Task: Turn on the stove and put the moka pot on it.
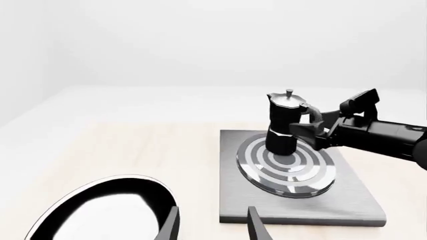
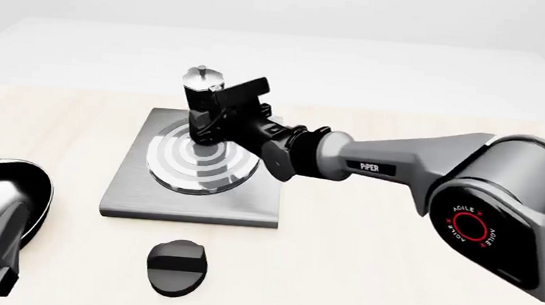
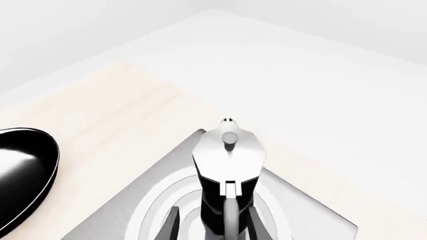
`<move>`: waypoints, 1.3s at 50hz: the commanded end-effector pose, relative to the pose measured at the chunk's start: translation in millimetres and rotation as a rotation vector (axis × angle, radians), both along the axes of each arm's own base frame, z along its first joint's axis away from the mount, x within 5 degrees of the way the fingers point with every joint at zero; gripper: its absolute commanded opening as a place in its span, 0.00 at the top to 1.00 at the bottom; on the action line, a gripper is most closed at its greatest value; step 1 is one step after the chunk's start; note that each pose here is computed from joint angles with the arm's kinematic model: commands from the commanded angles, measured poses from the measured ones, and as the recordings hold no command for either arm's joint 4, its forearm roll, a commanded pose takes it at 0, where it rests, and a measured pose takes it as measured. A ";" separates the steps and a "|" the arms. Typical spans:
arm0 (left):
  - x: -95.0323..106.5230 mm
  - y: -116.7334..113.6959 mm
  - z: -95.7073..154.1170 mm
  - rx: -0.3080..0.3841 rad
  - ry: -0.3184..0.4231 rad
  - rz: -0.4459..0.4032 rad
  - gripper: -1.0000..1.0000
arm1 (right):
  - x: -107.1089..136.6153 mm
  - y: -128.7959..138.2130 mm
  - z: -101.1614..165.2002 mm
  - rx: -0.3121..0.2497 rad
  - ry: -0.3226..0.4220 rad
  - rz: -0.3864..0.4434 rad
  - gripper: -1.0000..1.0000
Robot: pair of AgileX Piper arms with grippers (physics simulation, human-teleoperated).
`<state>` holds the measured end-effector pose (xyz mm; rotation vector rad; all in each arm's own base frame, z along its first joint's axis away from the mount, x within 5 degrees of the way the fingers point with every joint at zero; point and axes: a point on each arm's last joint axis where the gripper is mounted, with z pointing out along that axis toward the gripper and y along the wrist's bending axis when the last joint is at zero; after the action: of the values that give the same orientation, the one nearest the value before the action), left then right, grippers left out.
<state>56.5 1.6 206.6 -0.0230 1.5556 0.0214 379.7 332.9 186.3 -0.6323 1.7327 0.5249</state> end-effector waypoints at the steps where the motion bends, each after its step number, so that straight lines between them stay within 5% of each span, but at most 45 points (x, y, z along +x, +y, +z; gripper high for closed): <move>1: 0.0 -0.1 0.0 -0.005 0.000 -0.002 0.00 | -15.0 -10.5 6.2 -0.007 -0.005 0.004 0.00; 12: 0.0 -0.5 0.0 -0.004 -0.001 -0.009 0.00 | -48.3 -41.0 37.5 -0.038 -0.061 0.017 0.00; 30: 0.0 -1.5 -0.3 -0.001 0.004 -0.027 0.00 | -147.2 -127.5 96.4 -0.028 -0.136 0.024 0.00; 47: 0.0 -2.5 0.5 0.003 -0.005 -0.044 0.00 | -226.7 -206.5 88.9 0.008 -0.172 -0.012 0.00; 59: 0.0 -1.4 1.2 0.003 -0.013 -0.025 0.00 | -294.2 -279.2 60.2 0.095 -0.172 -0.157 0.00; 65: 0.0 -1.6 1.7 0.005 -0.018 -0.028 0.00 | -332.3 -308.7 50.7 0.091 -0.227 -0.242 0.00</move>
<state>56.5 -0.1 207.8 0.0034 1.5435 0.0001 99.5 64.8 267.7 -0.4999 1.5713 0.4127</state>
